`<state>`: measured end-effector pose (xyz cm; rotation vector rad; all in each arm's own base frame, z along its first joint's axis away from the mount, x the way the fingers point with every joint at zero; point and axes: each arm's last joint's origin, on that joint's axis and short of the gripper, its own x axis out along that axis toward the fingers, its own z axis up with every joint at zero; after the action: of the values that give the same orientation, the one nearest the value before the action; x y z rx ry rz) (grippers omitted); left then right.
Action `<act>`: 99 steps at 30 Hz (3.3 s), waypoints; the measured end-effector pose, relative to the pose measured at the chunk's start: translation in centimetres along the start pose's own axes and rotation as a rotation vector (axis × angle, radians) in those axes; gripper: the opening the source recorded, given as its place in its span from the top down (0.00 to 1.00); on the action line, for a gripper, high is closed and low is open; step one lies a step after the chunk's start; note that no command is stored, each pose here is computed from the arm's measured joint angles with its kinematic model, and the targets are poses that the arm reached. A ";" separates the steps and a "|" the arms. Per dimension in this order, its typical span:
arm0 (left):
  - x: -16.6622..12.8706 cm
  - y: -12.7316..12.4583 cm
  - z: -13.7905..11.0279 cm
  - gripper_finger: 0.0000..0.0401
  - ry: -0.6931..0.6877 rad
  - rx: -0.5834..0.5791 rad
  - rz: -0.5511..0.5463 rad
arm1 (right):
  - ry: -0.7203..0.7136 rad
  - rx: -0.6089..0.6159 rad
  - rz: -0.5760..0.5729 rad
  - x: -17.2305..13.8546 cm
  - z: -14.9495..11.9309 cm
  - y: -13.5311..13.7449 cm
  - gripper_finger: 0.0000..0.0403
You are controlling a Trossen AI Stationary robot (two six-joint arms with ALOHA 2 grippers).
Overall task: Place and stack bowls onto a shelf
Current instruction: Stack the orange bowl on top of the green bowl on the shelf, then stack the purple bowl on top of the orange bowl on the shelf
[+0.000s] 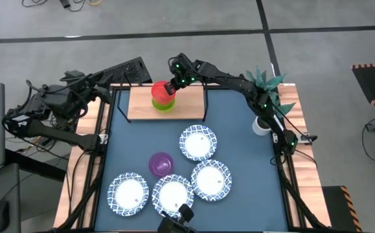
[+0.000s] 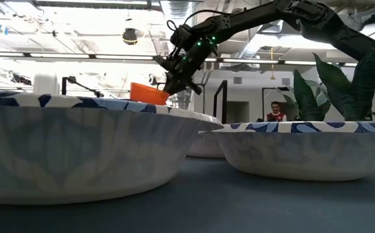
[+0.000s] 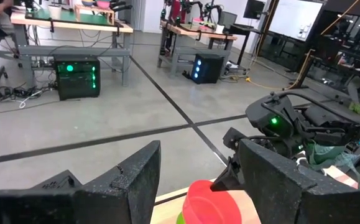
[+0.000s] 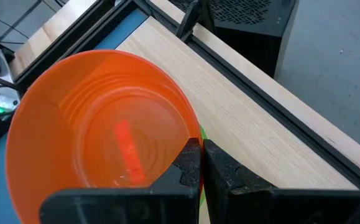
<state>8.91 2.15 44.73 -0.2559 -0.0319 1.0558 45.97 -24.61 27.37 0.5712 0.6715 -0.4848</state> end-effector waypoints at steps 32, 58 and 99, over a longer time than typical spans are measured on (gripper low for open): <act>0.0 0.0 0.0 0.49 0.001 -0.003 -0.001 | 0.028 -0.013 -0.028 2.3 -1.1 -0.3 0.93; 1.6 -3.5 -4.7 0.49 0.463 0.189 -0.300 | -0.041 -0.064 0.186 -10.4 2.1 3.0 0.66; 7.3 -11.7 -32.2 0.50 1.313 0.299 -0.372 | -0.344 -0.284 0.155 -30.6 1.1 5.9 0.67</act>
<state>27.32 -3.20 15.38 -0.6004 1.2026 0.3616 28.96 -13.86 51.17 0.2591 0.3553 -0.3239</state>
